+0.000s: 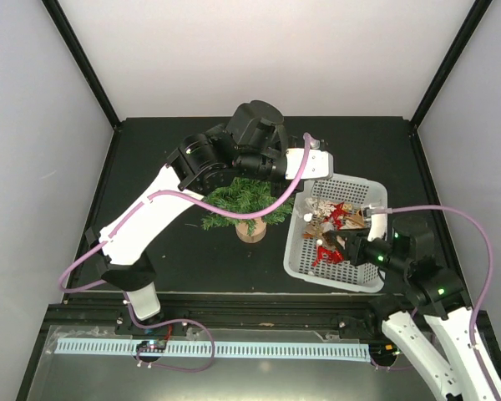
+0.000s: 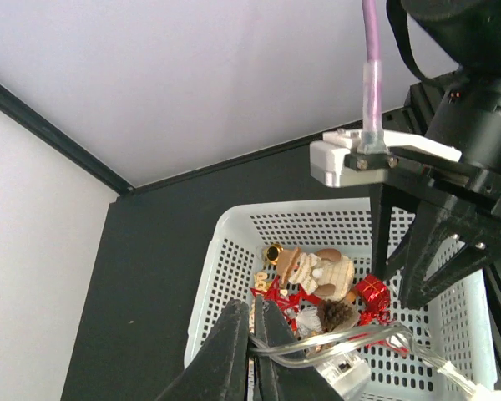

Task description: Decorate the small christmas tree

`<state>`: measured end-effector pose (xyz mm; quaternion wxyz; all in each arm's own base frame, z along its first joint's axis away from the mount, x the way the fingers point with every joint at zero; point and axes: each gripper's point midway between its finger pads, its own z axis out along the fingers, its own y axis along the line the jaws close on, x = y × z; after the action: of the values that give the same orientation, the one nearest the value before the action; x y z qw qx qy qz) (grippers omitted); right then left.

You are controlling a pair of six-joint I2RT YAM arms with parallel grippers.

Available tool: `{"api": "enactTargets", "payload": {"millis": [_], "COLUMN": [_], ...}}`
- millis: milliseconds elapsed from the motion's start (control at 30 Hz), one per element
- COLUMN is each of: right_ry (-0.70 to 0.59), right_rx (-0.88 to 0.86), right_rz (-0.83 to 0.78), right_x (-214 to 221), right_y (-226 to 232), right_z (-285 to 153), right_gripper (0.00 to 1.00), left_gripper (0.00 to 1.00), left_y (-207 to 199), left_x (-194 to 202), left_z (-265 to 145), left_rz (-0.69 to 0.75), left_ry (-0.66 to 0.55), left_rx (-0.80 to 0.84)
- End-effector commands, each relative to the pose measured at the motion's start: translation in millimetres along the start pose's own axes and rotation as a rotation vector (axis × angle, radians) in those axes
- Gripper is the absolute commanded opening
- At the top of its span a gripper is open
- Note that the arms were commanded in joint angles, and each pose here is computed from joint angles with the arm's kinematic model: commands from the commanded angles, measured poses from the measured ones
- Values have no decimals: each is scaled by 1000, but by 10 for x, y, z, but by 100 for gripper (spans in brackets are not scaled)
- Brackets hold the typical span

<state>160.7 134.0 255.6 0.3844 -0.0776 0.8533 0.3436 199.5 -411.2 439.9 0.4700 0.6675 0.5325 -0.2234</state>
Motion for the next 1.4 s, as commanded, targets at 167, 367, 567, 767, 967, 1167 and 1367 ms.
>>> {"api": "enactTargets", "payload": {"millis": [167,367,567,767,967,1167,1367], "right_ry": [62,85,102,131,142,152,176], "right_rx": [-87,-95,-104,-138,-146,-154,-158], "right_rz": [37,78,90,106,96,103,105], "right_x": [397,510,557,625,648,697,758], "right_y": [-100,-177,-202,-192,-190,-200,-194], "right_z": [273,401,476,557,592,641,698], "right_gripper": [44,45,46,46,44,29,13], "left_gripper": [1,2,2,2,1,2,2], "left_y": [67,76,72,69,84,96,99], "left_x": [-182,-185,-179,-170,-163,-175,-179], "left_z": [-183,-191,-185,-174,-161,-179,-203], "left_rz": [18,19,15,15,18,22,23], "left_ry": [-44,-44,-42,-39,-35,-38,-38], "left_rx": [-53,-58,-56,-53,-60,-68,-72]}}
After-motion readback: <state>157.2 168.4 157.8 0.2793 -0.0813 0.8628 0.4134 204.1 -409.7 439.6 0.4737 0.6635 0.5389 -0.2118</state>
